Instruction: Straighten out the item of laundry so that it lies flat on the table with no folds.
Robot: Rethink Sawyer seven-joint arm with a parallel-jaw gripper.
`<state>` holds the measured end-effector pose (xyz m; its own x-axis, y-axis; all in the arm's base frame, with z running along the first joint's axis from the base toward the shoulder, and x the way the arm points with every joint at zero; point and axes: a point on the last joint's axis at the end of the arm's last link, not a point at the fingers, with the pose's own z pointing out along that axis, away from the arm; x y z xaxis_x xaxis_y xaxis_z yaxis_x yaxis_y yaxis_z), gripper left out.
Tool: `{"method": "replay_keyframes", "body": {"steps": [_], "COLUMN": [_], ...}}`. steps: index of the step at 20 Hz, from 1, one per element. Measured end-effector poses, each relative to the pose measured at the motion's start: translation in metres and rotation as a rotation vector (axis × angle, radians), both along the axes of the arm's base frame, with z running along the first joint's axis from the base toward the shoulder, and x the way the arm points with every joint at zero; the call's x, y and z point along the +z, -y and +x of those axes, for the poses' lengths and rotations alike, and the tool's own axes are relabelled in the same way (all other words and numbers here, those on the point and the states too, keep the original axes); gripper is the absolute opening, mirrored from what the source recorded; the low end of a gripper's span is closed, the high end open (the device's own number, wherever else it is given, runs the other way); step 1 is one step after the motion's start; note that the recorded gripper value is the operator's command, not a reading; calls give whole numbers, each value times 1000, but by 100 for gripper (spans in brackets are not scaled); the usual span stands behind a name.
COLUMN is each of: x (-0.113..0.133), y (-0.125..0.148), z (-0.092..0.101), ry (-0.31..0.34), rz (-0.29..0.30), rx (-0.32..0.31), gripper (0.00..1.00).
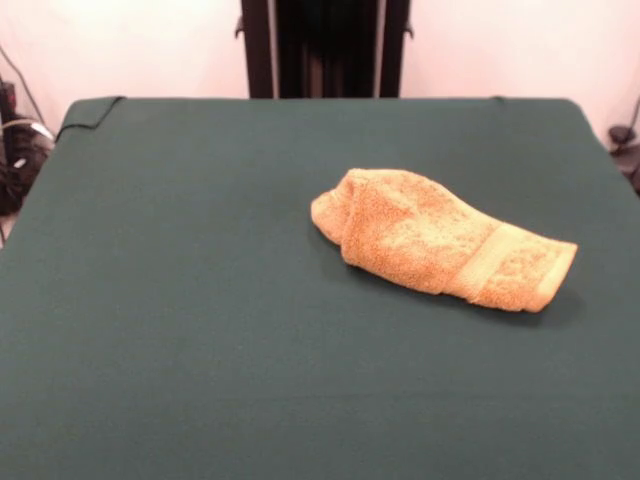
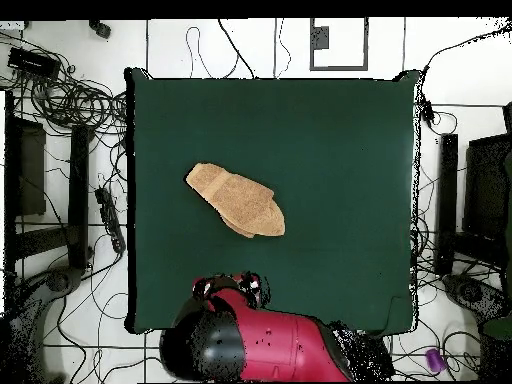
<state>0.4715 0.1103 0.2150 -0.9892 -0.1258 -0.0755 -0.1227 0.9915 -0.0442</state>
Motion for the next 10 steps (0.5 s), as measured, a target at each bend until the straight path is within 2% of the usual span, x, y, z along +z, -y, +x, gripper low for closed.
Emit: {"method": "replay_keyframes", "body": {"steps": [5, 10], "x": [-17, -48], "y": [-10, -14], "z": [-6, -8], "ry": [37, 57], "rz": [-32, -37], "rx": [70, 86], "gripper": [100, 100]}}
